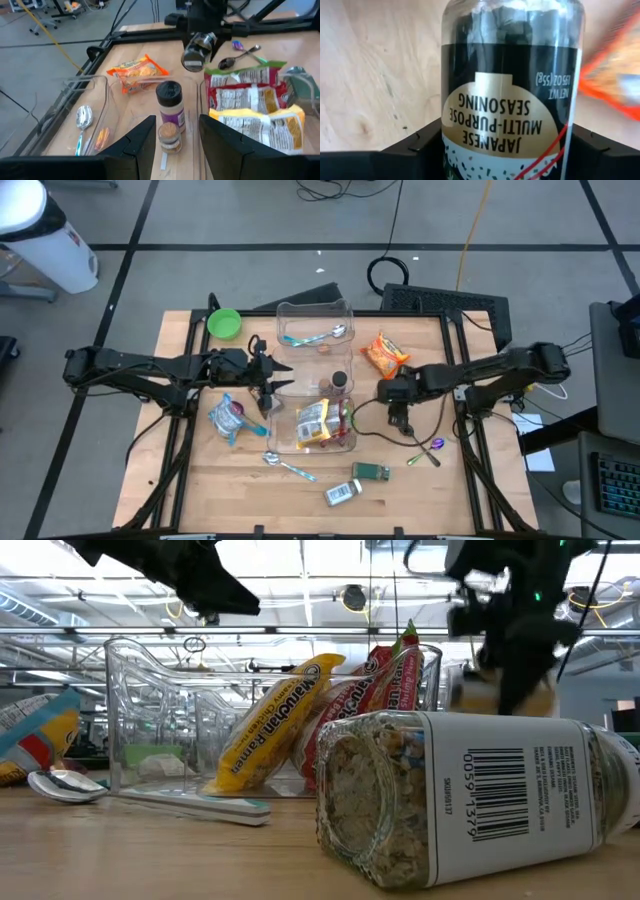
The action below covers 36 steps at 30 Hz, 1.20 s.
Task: Pick & Place Food Item
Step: Put the gold seasoning bottle into the middle transparent bin
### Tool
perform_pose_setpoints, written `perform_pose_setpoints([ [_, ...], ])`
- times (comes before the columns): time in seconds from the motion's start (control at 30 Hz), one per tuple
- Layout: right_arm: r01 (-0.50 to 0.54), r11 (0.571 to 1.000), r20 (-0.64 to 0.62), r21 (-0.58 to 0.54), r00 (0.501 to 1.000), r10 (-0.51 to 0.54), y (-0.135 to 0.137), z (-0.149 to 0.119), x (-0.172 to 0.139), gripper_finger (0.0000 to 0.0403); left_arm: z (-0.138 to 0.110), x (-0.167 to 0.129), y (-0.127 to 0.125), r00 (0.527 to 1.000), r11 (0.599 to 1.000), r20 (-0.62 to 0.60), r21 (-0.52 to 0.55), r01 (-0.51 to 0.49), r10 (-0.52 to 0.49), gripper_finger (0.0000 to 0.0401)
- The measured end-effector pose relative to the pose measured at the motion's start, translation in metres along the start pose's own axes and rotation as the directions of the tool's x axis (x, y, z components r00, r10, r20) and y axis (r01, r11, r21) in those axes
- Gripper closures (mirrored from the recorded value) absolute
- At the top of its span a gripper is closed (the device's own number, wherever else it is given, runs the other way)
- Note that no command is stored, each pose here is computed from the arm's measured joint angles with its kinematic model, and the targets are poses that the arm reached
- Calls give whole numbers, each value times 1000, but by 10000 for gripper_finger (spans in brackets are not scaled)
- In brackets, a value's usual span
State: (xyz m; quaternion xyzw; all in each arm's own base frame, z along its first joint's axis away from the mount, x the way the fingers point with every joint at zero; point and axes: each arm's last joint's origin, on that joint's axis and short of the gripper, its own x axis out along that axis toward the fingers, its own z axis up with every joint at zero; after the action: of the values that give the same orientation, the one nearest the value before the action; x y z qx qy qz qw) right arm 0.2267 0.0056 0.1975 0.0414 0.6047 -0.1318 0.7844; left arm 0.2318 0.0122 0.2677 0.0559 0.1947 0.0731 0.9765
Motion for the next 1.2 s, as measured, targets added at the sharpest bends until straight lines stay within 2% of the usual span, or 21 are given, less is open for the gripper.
perform_pose_setpoints([
  [0.23, 37, 999, 223, 40, 974, -45, -10, 10, -56, 137, 8, 0, 1, 996, 1000, 85, -18, -7, 8, 242],
  [0.4, 96, 995, 316, -21, 945, -85, -12, 21, -79, 137, 16, 1, 8, 984, 993, 170, -118, -24, 44, 242],
  [0.53, 162, 982, 382, -93, 917, -115, -11, 35, -85, 137, 19, 6, 16, 973, 980, 215, -194, -41, 83, 242],
  [0.77, 249, 950, 487, -186, 863, -131, -7, 51, -84, 137, 10, 20, 32, 975, 952, 167, -291, -92, 146, 242],
  [0.9, 292, 931, 551, -219, 825, -129, -5, 60, -86, 137, 8, 33, 39, 974, 936, 206, -350, -21, 99, 238],
  [1.03, 318, 916, 568, -246, 812, -130, -5, 66, -83, 137, 7, 45, 44, 964, 907, 265, -414, 77, 39, 205],
  [1.2, 345, 905, 588, -248, 796, -143, -10, 71, -82, 137, 6, 63, 48, 966, 874, 257, -477, 94, 37, 139],
])
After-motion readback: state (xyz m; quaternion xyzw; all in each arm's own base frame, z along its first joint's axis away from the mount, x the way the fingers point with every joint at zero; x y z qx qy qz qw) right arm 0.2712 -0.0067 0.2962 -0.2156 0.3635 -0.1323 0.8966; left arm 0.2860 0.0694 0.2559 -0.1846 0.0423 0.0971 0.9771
